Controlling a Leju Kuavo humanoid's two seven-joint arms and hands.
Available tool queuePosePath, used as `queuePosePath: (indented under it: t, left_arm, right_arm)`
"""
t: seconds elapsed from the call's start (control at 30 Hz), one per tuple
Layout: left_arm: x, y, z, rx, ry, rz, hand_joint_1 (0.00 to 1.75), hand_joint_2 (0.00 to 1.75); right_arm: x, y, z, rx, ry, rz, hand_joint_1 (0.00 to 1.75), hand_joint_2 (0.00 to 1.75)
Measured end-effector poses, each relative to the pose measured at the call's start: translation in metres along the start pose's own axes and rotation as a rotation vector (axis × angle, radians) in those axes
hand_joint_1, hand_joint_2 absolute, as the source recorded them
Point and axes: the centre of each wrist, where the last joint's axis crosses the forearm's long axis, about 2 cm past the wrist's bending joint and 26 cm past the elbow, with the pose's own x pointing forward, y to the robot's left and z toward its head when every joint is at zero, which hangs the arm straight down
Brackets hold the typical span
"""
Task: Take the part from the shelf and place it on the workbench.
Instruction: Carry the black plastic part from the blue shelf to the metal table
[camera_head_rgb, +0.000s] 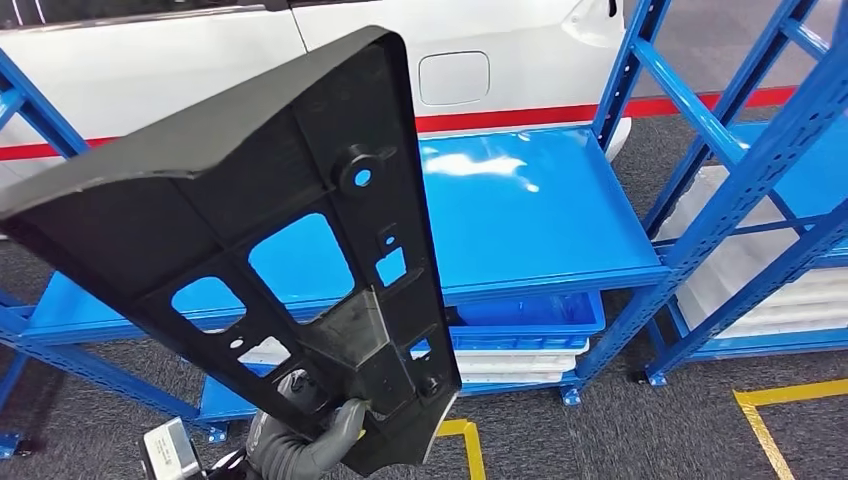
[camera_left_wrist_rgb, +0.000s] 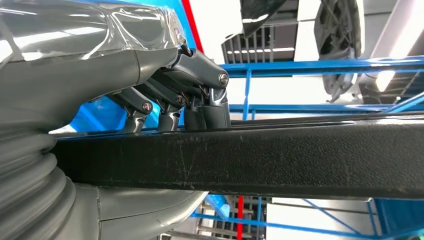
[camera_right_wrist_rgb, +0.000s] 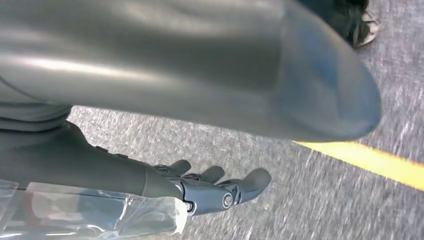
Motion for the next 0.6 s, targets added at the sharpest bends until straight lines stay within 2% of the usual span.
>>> queuePosePath:
  t: [0.6]
  left_arm:
    - [0.0018, 0.0029, -0.0004, 0.0, -0.01, -0.03, 1.75, 1.75]
  right_arm:
    - [-0.0013, -0.0005, 0.0, 0.012, -0.013, 0.013, 0.0, 0.0]
